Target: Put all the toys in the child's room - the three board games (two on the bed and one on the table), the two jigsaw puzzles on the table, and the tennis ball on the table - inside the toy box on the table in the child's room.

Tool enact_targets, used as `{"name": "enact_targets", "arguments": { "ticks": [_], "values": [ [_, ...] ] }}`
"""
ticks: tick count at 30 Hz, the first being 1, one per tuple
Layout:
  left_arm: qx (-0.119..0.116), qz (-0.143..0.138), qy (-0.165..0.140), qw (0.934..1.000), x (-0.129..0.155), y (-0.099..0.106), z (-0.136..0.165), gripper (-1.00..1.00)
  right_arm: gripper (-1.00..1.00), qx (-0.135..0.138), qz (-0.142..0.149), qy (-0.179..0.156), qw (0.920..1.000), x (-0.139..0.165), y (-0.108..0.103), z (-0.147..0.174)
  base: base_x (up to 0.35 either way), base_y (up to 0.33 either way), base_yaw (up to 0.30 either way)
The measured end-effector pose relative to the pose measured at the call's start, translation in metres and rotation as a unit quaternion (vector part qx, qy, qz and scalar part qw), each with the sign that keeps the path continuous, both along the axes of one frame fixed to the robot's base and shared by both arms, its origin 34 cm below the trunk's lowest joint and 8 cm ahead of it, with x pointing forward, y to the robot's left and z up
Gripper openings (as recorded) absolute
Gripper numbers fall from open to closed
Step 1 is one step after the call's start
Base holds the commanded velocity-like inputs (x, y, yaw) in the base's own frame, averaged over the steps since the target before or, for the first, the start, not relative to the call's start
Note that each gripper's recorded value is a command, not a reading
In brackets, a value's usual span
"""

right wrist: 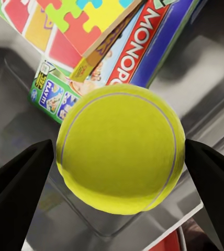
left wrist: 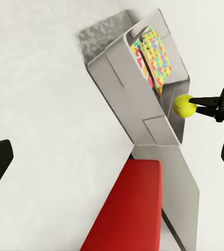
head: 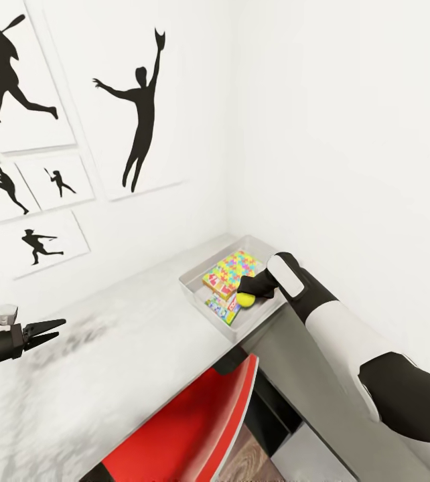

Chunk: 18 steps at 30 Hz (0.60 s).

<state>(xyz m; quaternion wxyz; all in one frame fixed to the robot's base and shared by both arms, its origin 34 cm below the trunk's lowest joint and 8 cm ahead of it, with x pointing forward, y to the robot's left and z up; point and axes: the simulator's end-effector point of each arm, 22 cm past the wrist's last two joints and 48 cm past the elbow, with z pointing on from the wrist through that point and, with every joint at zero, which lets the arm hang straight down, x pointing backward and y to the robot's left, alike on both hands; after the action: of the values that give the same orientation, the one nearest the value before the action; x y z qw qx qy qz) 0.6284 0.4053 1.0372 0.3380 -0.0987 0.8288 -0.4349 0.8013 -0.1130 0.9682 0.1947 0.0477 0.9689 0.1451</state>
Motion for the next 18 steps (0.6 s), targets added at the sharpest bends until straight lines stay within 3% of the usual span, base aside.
{"name": "enact_targets", "arguments": {
  "ticks": [12,13,18],
  "values": [
    [0.0,0.0,0.005,1.0,0.0002,0.0001,-0.0049,1.0,-1.0,0.0,0.001,0.006,1.0,-0.001,-0.0008,-0.0069,0.0,0.0,0.0],
    [0.0,0.0,0.005,1.0,0.0002,0.0001,-0.0049,1.0,1.0,0.0,0.001,0.006,1.0,-0.0011,-0.0006,-0.007,0.0,0.0,0.0],
    [0.0,0.0,0.005,1.0,0.0003,0.0,-0.0047,1.0,1.0,-0.001,0.001,0.006,1.0,-0.0013,-0.001,-0.0073,0.0,0.0,0.0]
  ]
}}
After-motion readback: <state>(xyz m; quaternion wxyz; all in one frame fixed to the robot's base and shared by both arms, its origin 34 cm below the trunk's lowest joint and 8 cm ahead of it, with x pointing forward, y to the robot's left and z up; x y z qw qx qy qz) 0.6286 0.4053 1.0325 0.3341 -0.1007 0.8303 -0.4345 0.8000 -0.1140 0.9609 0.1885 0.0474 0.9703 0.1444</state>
